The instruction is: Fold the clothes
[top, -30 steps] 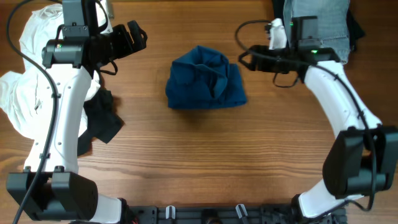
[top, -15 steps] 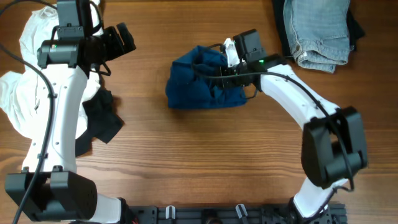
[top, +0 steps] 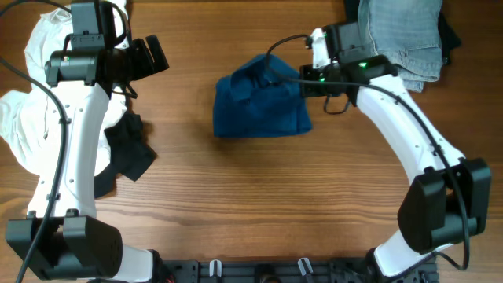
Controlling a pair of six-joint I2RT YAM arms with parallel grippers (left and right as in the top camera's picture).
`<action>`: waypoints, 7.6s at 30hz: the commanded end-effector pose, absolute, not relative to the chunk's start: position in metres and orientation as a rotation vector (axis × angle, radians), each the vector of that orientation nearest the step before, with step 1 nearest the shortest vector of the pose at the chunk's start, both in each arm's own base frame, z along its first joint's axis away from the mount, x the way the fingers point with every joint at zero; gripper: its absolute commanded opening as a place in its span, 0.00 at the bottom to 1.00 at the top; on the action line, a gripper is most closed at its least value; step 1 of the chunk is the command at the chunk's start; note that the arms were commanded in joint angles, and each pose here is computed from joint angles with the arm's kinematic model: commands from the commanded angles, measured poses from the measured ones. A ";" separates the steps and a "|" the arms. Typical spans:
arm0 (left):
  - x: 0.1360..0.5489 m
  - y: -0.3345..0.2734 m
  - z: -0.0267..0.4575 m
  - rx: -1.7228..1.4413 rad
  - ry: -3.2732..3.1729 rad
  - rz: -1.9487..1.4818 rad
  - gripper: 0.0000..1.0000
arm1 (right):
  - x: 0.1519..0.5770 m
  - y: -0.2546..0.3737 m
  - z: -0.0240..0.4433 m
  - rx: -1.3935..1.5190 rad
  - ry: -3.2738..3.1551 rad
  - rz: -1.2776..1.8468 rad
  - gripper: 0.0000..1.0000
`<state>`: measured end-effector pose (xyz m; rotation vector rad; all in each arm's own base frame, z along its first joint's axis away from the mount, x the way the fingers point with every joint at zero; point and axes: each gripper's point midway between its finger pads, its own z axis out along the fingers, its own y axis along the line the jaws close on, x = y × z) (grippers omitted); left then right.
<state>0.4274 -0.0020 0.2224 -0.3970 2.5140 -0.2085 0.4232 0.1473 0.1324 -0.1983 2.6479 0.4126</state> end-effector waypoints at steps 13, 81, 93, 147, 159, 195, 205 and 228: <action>0.428 0.003 0.223 -0.370 2.513 -0.176 1.00 | 0.422 0.124 0.035 -0.172 2.877 0.398 0.04; 0.413 0.040 0.213 -0.484 2.558 -0.051 1.00 | 0.368 0.148 0.031 -0.490 2.973 0.552 0.04; 0.413 0.040 0.213 -0.484 2.559 -0.050 1.00 | 0.387 0.128 0.114 -0.306 2.885 0.605 0.50; 0.414 0.040 0.206 -0.488 2.577 -0.050 1.00 | 0.441 0.221 0.059 -0.227 2.611 1.403 0.04; 0.414 0.040 0.206 -0.488 2.577 -0.050 1.00 | 0.454 0.216 0.247 -0.150 2.253 1.346 0.04; 0.421 0.040 0.209 -0.487 2.547 -0.055 1.00 | 0.587 -0.107 0.323 0.712 1.484 0.903 0.04; 0.421 0.040 0.209 -0.487 2.546 -0.055 1.00 | 0.614 -0.129 0.278 0.711 1.396 0.920 0.04; 0.431 0.032 0.215 -0.461 2.508 -0.122 1.00 | 0.592 -0.132 0.137 0.882 1.879 0.863 0.11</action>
